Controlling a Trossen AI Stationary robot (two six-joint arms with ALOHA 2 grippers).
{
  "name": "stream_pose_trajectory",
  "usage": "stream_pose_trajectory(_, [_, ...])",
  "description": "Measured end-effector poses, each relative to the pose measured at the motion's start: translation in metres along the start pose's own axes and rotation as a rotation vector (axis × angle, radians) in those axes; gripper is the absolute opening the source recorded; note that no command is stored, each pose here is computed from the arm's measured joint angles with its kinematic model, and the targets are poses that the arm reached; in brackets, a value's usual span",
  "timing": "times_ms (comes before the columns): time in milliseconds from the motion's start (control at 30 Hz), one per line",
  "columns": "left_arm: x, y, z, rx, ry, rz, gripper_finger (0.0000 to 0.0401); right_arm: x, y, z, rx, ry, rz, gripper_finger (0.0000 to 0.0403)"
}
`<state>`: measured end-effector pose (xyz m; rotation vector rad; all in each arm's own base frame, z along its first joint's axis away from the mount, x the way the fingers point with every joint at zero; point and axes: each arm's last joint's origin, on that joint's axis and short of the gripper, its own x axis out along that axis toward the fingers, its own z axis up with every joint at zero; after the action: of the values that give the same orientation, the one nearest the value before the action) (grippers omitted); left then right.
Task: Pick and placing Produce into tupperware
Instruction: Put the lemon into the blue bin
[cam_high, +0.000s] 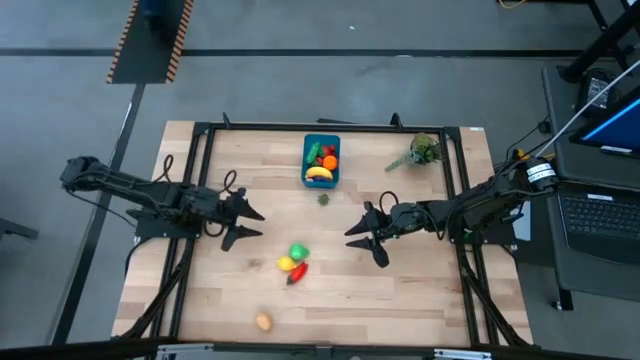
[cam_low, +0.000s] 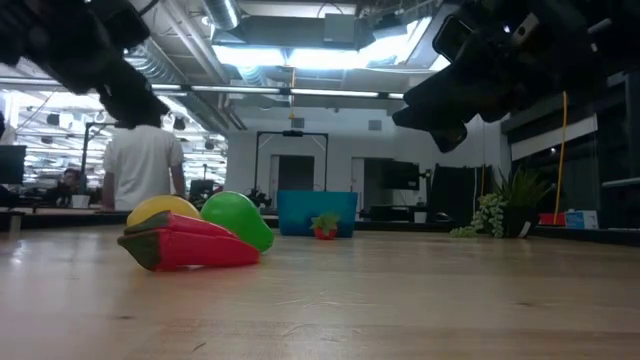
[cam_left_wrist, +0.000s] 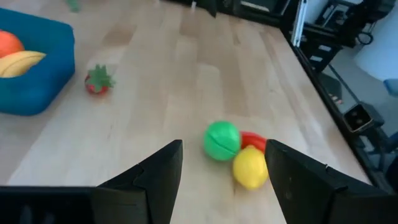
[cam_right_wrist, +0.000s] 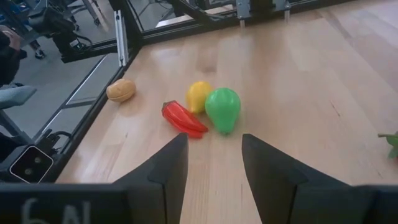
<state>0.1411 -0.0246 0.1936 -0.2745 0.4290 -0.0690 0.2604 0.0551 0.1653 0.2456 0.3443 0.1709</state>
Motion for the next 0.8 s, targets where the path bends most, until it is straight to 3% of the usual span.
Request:
stream_pose_trajectory(167, [0.002,-0.020,0.012,0.001,0.083,0.039,0.0213,0.000,0.000,0.000,0.000,0.000,0.000,0.0153])
stream_pose_trajectory(433, [0.017,-0.059,0.038,0.107,0.181,0.086,0.0211,0.000,0.000,0.000,0.000,0.001,-0.001,0.0153])
stream_pose_trajectory(800, [0.062,-0.092,0.057,0.224,0.441,0.200,0.0211,0.000,0.000,0.000,-0.001,0.003,-0.001,0.0153])
